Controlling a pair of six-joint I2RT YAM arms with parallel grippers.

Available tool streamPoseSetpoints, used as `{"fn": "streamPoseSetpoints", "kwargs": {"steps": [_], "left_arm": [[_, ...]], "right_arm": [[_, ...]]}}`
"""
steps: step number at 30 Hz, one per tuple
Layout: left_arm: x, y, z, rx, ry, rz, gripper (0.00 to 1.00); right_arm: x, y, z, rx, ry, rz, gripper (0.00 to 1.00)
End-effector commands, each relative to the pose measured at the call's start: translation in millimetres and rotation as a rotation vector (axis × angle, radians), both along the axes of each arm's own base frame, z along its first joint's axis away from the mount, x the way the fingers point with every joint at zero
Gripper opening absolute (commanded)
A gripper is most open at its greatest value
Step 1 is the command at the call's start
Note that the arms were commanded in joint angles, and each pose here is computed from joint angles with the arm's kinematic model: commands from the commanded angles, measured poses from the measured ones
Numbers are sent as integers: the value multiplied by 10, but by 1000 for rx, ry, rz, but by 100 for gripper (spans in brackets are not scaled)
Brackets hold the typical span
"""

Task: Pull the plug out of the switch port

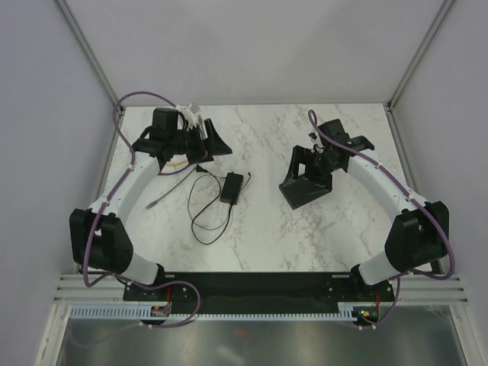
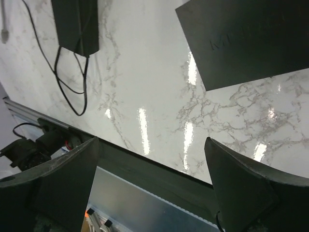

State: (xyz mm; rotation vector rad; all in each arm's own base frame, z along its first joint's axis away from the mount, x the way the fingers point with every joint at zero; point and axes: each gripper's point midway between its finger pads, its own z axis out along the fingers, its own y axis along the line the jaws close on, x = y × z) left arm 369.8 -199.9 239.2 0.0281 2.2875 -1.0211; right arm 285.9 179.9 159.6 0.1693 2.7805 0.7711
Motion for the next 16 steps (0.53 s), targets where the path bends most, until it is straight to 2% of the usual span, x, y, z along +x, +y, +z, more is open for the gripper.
{"fn": "streamPoseSetpoints", "kwargs": {"steps": [1, 4, 5, 7, 8, 10, 11, 13, 14, 15, 16], "left_arm": [[-291, -30, 272, -110, -89, -46, 100], [-592, -41, 229, -171, -104, -74, 100], [-711, -50, 55, -202, -46, -68, 100], [-855, -85, 189, -278, -117, -97, 100], [-978, -95, -24, -317, -38, -83, 100], [-1109, -104, 98, -382, -114, -108, 100], [-1225, -98, -78, -410, -59, -93, 100], [-1355, -78, 37, -460, -159, -110, 100], [-1463, -71, -128, -489, -126, -103, 100], [-1536, -68, -124, -521, -148, -113, 100], [-1706, -56, 285, -602, -389, -194, 100]], "right_arm": [[83, -200, -152, -122, -41, -65, 98], [-17, -303, -296, -171, -24, -64, 98], [-27, -310, -333, -175, -30, -60, 98], [-155, -352, -481, -184, -15, -57, 98], [-139, -341, -519, -173, -36, -59, 98], [-251, -371, -619, -165, -55, -62, 98], [-192, -347, -613, -146, -112, -60, 98], [-309, -365, -733, -128, -144, -46, 98], [-240, -341, -722, -111, -194, -47, 98], [-352, -244, -742, -39, -204, -3, 98], [-375, -161, -694, 24, -231, 5, 98]]}}
